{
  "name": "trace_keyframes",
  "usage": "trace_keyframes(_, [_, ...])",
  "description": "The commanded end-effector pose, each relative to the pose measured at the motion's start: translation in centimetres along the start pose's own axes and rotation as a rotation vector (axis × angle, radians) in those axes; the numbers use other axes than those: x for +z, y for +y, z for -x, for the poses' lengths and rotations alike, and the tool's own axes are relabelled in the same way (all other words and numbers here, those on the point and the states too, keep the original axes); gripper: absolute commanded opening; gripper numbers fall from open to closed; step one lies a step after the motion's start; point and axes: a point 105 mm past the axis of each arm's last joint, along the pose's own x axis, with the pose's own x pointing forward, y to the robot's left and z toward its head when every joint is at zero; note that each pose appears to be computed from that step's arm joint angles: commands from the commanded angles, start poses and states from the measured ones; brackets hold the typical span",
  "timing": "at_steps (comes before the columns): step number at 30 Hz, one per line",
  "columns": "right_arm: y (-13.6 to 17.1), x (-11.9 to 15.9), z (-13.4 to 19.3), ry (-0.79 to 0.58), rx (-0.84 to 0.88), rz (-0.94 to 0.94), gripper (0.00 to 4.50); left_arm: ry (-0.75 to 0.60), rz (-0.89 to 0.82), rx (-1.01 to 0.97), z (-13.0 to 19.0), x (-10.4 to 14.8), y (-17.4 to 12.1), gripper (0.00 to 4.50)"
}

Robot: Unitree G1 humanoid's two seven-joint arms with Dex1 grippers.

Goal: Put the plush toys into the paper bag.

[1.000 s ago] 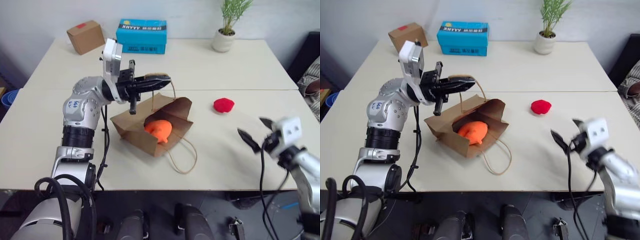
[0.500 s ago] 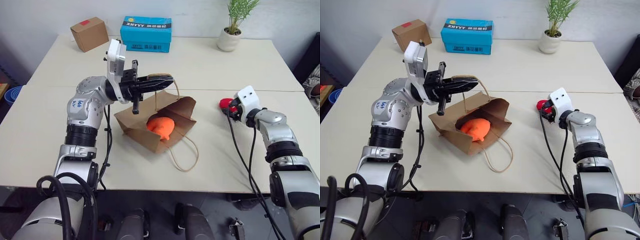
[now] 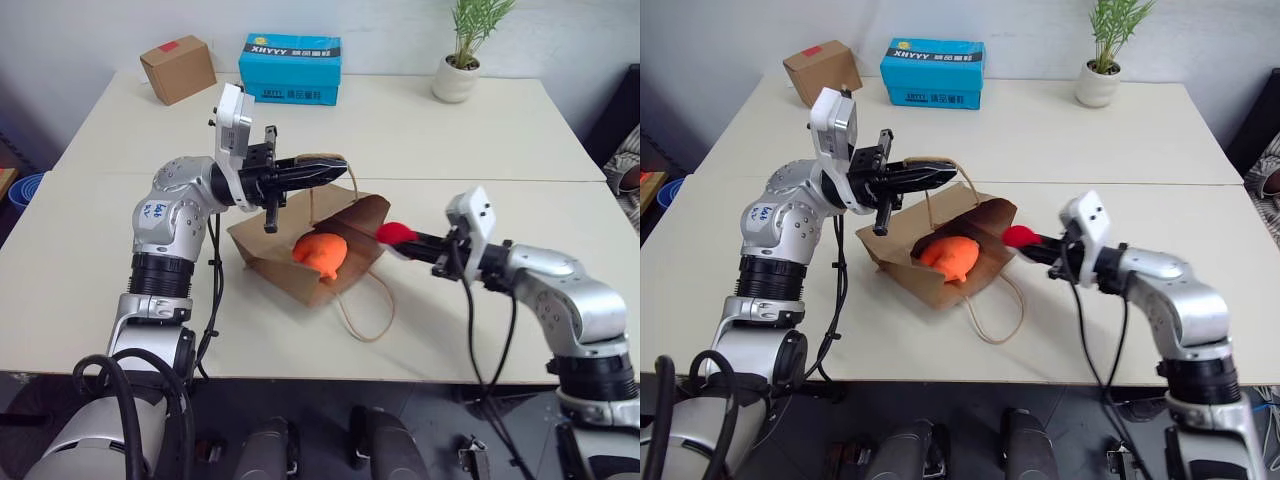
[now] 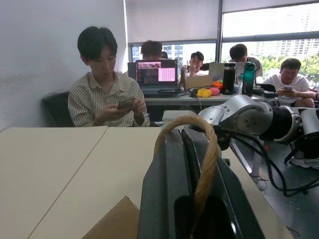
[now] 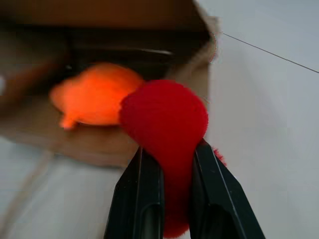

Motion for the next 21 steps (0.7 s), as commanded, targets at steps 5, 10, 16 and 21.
trace_keyframes(5, [1.3, -0.2, -6.5, -0.053, -0.153, -0.021, 0.19, -0.014, 0.003, -0.108, -1.5, 1.2, -1.5, 0.00])
trace_keyframes(10, [-1.2, 0.5, -9.3, -0.082, -0.325, 0.047, 0.19, -0.033, 0.022, -0.134, -1.9, 1.5, -1.9, 0.00])
trace_keyframes(16, [-1.1, 0.4, -11.2, -0.095, -0.362, 0.021, 0.19, -0.029, 0.039, -0.132, -1.6, 1.3, -2.1, 0.00])
trace_keyframes(21, [-1.4, -2.1, -12.3, -0.003, -0.366, 0.025, 0.19, -0.045, 0.039, -0.113, -1.3, 1.3, -1.8, 0.00])
